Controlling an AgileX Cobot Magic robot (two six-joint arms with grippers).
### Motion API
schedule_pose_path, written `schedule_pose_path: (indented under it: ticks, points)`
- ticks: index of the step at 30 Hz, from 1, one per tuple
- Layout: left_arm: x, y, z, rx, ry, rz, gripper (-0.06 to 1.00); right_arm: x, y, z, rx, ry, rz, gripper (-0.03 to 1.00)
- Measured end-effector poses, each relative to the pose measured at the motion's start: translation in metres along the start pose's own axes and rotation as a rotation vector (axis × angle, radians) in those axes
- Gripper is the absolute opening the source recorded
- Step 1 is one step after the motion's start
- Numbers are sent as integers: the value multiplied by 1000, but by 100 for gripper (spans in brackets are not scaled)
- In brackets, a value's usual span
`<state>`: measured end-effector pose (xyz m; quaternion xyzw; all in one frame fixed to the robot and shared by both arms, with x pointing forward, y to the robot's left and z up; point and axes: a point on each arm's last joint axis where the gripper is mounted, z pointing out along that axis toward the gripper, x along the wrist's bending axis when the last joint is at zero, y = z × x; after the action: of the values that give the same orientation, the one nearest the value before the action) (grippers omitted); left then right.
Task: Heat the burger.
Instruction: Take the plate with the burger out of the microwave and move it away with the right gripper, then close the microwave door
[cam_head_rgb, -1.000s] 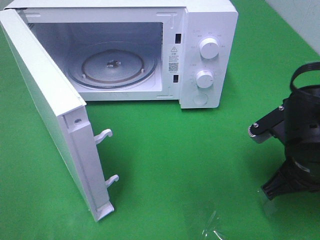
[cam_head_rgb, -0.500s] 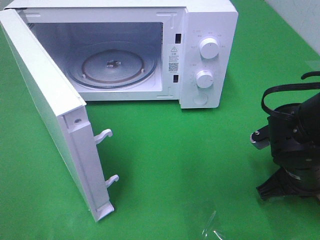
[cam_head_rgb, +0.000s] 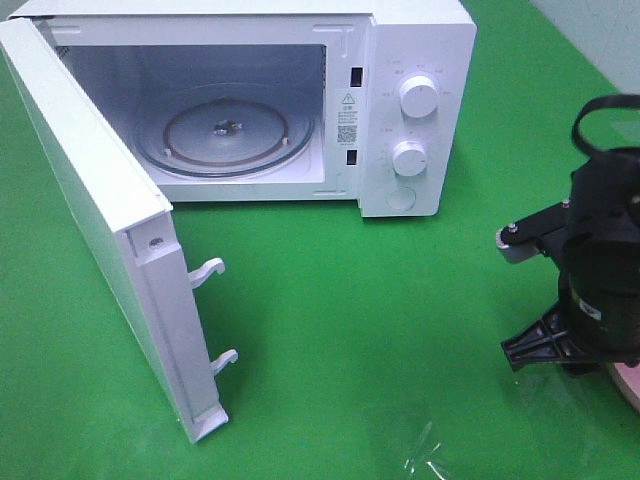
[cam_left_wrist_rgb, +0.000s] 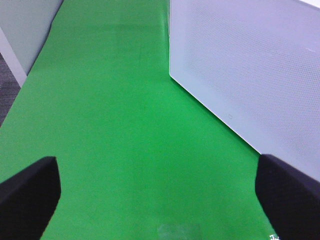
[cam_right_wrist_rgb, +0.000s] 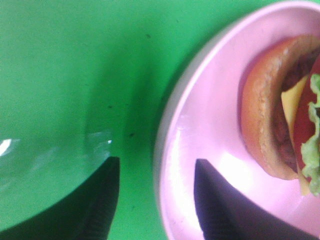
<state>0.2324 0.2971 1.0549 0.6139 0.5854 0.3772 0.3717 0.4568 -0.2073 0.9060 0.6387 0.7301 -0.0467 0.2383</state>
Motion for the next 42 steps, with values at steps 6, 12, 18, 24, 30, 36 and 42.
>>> schedule_pose_path:
  ticks: [6, 12, 18, 24, 30, 36, 42]
  points:
    - [0, 0, 0, 0, 0, 0, 98, -11, 3, -39, -100, 144, -57, 59]
    - [0, 0, 0, 0, 0, 0, 98, -30, -7, -83, -218, 288, -126, 79]
    - [0, 0, 0, 0, 0, 0, 98, -48, -25, -115, -306, 391, -138, 82]
    - [0, 0, 0, 0, 0, 0, 98, -83, -59, -152, -448, 443, -115, 81]
    - [0, 0, 0, 0, 0, 0, 98, -105, -85, -168, -539, 461, -69, 79]
    - [0, 0, 0, 0, 0, 0, 98, -116, -101, -173, -574, 467, -45, 78]
    - [0, 0, 0, 0, 0, 0, 98, -127, -118, -177, -616, 475, -17, 77]
